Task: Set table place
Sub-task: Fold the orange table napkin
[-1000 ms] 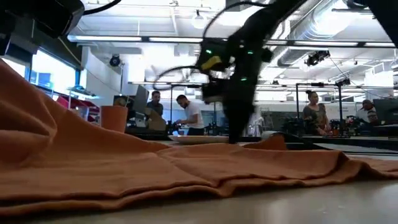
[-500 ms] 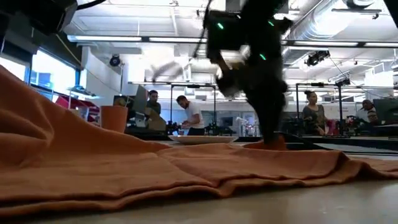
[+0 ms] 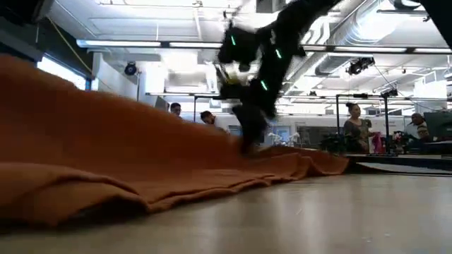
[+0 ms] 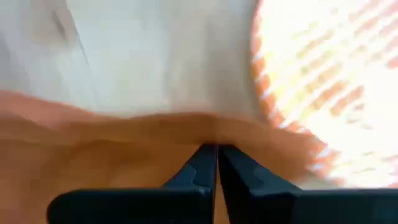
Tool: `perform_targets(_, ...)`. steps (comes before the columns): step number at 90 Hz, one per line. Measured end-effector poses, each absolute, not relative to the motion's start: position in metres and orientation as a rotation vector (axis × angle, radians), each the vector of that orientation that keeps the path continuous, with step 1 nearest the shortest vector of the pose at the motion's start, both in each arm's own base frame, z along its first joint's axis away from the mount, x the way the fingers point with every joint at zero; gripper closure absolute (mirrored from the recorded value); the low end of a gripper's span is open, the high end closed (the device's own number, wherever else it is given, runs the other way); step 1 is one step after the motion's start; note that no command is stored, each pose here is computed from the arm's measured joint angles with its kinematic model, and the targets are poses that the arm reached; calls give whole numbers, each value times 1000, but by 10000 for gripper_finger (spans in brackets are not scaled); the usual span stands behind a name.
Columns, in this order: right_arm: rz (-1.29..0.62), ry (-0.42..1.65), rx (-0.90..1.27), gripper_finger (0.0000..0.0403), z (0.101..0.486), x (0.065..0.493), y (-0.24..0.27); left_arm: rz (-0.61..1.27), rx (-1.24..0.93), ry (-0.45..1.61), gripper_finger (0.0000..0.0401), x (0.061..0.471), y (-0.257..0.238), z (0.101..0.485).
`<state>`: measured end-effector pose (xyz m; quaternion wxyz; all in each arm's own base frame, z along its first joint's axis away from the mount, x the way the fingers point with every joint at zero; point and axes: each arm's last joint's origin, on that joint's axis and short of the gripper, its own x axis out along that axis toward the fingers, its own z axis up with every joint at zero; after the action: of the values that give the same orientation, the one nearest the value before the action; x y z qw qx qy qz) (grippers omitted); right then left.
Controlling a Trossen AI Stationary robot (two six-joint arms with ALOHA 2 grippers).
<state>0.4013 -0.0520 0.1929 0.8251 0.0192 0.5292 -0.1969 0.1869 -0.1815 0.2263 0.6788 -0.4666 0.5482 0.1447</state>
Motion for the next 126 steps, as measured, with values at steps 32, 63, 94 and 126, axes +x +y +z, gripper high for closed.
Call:
perform_targets(32, -242, 1144, 404, 403, 207, 405, 65, 425, -1019, 1034, 401, 185, -181, 226)
perform_targets(63, -397, 1349, 581, 403, 118, 384, 60, 375, -1034, 1059, 401, 182, -185, 229)
perform_targets(94, -319, 1399, 232, 403, 159, 410, -22, 438, -1164, 906, 401, 185, -205, 219)
perform_targets(126, -29, 1305, 191, 403, 201, 412, 121, 433, -1152, 672, 401, 197, -209, 218)
